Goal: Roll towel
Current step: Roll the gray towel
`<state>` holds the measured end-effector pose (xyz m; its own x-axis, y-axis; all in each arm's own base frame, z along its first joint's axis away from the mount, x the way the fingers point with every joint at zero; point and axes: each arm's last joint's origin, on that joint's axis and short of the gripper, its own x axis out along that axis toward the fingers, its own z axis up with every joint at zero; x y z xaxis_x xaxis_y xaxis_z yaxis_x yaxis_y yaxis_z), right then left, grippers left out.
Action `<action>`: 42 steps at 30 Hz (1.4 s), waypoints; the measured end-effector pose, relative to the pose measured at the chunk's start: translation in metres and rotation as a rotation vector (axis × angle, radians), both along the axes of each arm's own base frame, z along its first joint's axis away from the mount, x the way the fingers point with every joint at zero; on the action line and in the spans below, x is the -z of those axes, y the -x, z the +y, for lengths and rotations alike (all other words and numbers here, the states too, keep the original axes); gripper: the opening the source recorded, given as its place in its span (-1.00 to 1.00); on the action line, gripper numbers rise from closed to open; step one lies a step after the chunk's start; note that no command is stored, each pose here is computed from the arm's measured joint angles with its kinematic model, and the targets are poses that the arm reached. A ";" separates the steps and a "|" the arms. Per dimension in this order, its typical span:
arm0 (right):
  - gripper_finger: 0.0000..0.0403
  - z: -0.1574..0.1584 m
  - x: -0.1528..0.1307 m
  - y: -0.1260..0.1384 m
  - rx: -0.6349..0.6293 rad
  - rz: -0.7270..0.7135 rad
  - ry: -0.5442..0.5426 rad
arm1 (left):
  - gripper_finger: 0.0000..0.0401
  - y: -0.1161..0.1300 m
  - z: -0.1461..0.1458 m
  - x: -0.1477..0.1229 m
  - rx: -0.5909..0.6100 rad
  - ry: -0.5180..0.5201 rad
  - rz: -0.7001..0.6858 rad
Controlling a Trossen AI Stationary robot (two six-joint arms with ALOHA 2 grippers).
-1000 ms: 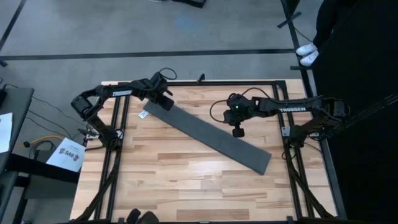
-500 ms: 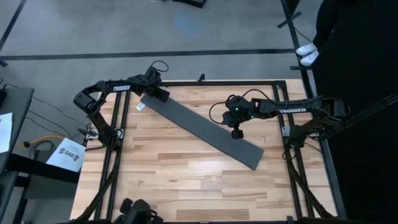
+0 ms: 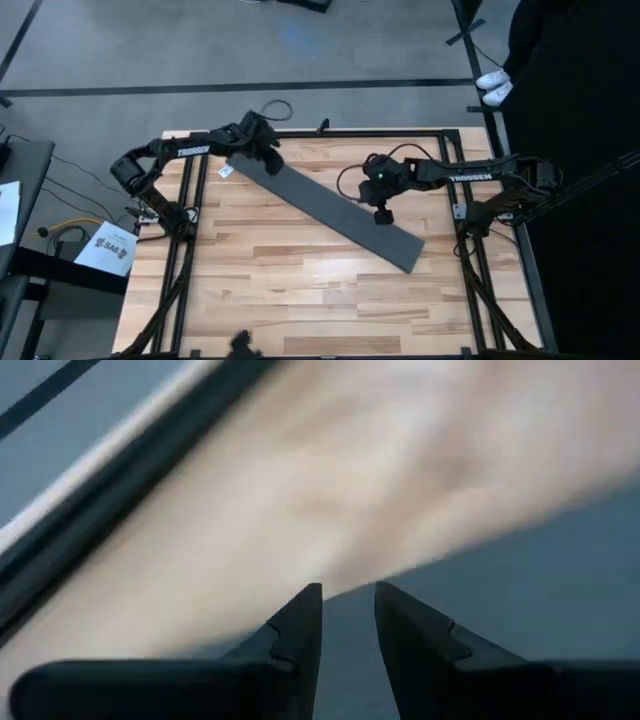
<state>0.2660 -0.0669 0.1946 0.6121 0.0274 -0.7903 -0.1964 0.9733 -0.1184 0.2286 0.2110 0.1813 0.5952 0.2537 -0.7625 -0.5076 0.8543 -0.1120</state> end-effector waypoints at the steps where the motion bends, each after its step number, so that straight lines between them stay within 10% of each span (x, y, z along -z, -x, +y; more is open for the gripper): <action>1: -1.00 0.004 0.001 0.001 -0.014 0.022 -0.013 | -0.59 -0.007 -0.005 -0.002 0.085 -0.017 -0.035; 10: -1.00 0.033 0.022 0.000 -0.023 0.194 -0.117 | -0.59 -0.036 -0.034 -0.008 0.335 -0.126 -0.099; 25: -1.00 0.049 0.069 -0.042 -0.085 0.306 -0.023 | -0.59 -0.032 -0.037 -0.001 0.152 -0.115 0.057; 42: -1.00 0.043 0.004 -0.031 -0.067 0.274 -0.003 | -0.59 -0.039 -0.027 -0.013 0.173 -0.293 -0.040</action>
<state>0.2973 -0.0238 0.1906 0.3723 0.0628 -0.9260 -0.2842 0.9575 -0.0494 0.2679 0.1838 0.1938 0.6767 0.3514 -0.6470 -0.3529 0.9260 0.1338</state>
